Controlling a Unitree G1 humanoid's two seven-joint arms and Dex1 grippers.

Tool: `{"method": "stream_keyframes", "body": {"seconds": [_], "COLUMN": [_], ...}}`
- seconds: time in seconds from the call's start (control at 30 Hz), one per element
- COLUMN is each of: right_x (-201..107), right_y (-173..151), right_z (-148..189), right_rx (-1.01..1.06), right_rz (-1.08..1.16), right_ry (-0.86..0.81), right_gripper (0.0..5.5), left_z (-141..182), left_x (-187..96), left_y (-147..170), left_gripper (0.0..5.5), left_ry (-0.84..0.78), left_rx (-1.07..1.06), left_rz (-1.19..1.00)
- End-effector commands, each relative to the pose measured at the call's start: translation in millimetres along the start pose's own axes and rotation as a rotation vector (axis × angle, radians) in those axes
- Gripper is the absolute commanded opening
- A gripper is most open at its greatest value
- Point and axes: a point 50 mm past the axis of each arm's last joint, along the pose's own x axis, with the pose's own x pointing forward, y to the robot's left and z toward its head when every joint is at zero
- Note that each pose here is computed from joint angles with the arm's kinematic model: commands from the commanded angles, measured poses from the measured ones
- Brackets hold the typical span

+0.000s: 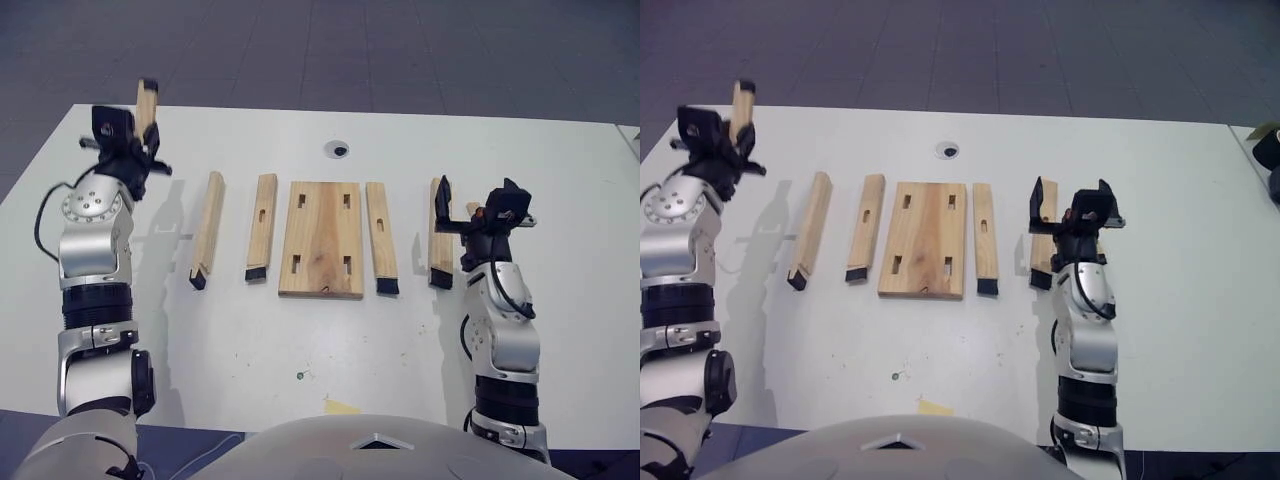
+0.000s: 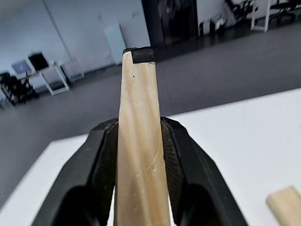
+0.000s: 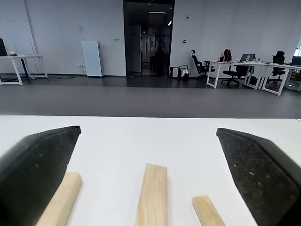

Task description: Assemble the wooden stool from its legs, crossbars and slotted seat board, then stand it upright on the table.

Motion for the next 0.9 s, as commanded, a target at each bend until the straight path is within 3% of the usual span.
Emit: {"method": "stream_keyframes", "body": {"seconds": [0.03, 0.23, 0.4, 0.53, 0.77, 0.9], "right_x": [9.5, -7.6, -16.5, -15.4, -6.7, -5.5], "right_y": [24.7, 71.1, 80.8, 81.2, 82.5, 85.3], "right_z": [38.9, 67.2, 61.5, 64.4, 61.1, 59.8], "right_rx": [0.270, 0.749, 0.906, 1.032, 1.018, 1.034], "right_rz": [0.235, 0.704, 0.755, 0.735, 0.673, 0.669], "right_ry": [-0.070, -0.007, 0.096, 0.107, 0.125, 0.132], "right_gripper": [5.40, 5.40, 5.40, 5.40, 5.40, 4.79], "left_z": [48.3, 63.9, 72.6, 71.2, 73.8, 73.9], "left_x": [-0.7, -23.4, -44.4, -55.6, -68.3, -74.0], "left_y": [-33.4, -110.0, -147.5, -153.5, -159.8, -164.2], "left_gripper": [1.28, 1.28, 1.28, 1.28, 1.28, 1.28], "left_ry": [-0.192, -0.305, -0.341, -0.313, -0.300, -0.297], "left_rx": [0.102, 0.043, -0.054, -0.096, -0.124, -0.117], "left_rz": [-0.143, -0.480, -0.628, -0.686, -0.780, -0.837]}}
